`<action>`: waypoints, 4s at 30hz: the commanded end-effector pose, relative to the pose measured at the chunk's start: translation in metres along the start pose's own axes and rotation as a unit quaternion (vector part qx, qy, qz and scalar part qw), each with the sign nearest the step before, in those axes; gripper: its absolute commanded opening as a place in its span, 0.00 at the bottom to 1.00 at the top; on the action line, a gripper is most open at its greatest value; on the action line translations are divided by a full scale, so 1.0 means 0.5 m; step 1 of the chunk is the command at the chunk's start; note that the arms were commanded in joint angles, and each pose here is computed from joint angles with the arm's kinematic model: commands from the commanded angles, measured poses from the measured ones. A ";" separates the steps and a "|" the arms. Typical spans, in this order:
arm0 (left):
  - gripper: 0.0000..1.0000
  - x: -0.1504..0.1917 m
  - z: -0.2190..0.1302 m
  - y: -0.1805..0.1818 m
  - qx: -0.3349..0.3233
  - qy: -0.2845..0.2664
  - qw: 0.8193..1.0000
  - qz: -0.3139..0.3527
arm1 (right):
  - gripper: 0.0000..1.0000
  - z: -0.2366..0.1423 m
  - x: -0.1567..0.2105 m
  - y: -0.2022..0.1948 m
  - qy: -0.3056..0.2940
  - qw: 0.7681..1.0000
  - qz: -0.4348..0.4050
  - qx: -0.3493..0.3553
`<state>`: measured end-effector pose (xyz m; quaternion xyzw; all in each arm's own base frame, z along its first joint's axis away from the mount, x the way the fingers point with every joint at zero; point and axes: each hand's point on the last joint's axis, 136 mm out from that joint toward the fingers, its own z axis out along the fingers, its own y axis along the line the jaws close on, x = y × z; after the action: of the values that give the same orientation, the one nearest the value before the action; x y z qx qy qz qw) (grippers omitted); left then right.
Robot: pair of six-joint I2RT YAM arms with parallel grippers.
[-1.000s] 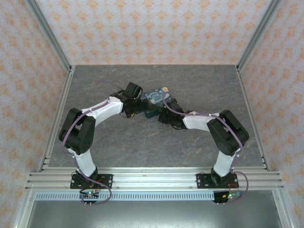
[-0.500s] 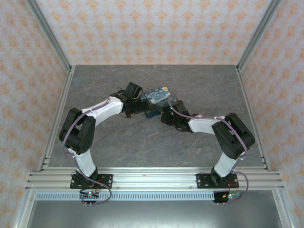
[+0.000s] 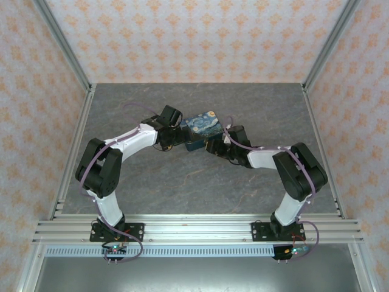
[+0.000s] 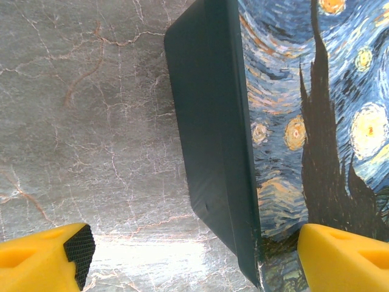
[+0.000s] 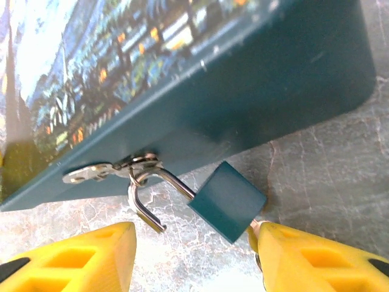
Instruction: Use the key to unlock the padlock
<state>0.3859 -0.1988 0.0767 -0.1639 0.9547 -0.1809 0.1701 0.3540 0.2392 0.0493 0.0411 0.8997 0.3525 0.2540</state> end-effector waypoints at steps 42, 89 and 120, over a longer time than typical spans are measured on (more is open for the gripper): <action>0.87 -0.002 0.007 0.016 -0.023 -0.001 1.000 0.014 | 0.54 0.013 0.000 0.031 -0.030 0.998 0.035 -0.037; 0.87 -0.171 0.093 -0.145 0.024 -0.026 0.999 0.017 | 0.62 -0.040 -0.016 0.019 -0.081 0.992 0.084 0.042; 0.87 -0.200 -0.030 -0.047 0.042 -0.076 0.995 -0.054 | 0.43 0.077 0.010 0.011 -0.012 0.948 0.016 0.318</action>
<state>0.4710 -0.1811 0.1112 -0.2112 0.9301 -0.2027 0.2217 0.3681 0.2744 0.0278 0.1465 0.9577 0.0890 0.2310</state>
